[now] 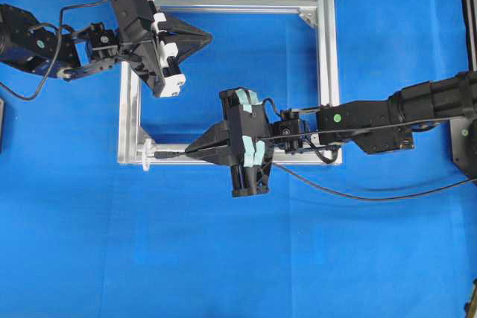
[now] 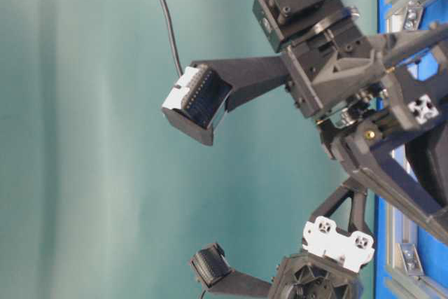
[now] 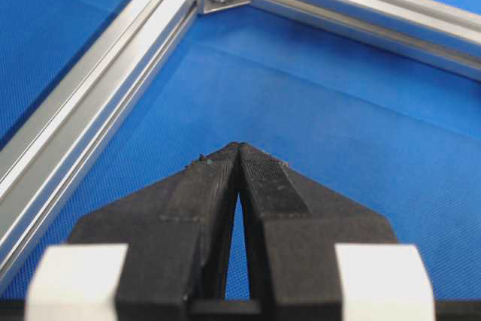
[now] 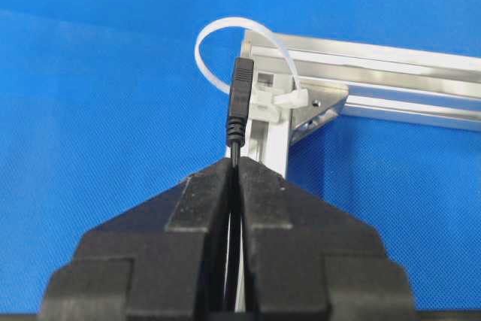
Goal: Insert the wire through the string loop located on the left side.
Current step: 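Push the USB plug through the white loop with the right gripper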
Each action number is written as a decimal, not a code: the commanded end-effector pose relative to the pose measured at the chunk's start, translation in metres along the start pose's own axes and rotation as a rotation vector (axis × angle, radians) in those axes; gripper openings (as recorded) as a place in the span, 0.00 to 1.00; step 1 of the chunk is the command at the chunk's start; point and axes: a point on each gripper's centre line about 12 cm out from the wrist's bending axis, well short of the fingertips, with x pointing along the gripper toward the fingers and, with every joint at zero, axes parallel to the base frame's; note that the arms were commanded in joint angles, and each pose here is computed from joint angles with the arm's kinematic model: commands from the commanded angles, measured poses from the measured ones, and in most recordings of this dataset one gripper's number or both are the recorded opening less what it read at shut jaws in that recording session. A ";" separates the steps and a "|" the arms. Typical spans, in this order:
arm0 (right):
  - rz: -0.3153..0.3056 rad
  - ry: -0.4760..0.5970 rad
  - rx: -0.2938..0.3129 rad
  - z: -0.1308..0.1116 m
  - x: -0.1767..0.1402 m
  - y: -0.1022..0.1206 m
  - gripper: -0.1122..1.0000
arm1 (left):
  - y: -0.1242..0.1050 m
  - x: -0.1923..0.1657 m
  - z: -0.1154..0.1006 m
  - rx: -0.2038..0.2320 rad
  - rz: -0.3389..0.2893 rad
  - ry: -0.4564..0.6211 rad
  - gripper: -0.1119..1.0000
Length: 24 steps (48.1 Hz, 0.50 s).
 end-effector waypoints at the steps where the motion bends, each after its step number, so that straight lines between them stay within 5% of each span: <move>1: 0.002 -0.032 0.003 0.012 -0.002 0.001 0.10 | -0.002 -0.003 0.014 0.000 -0.008 -0.042 0.10; 24: 0.002 -0.032 0.002 0.012 -0.002 0.001 0.10 | -0.003 -0.003 0.013 0.000 -0.008 -0.041 0.10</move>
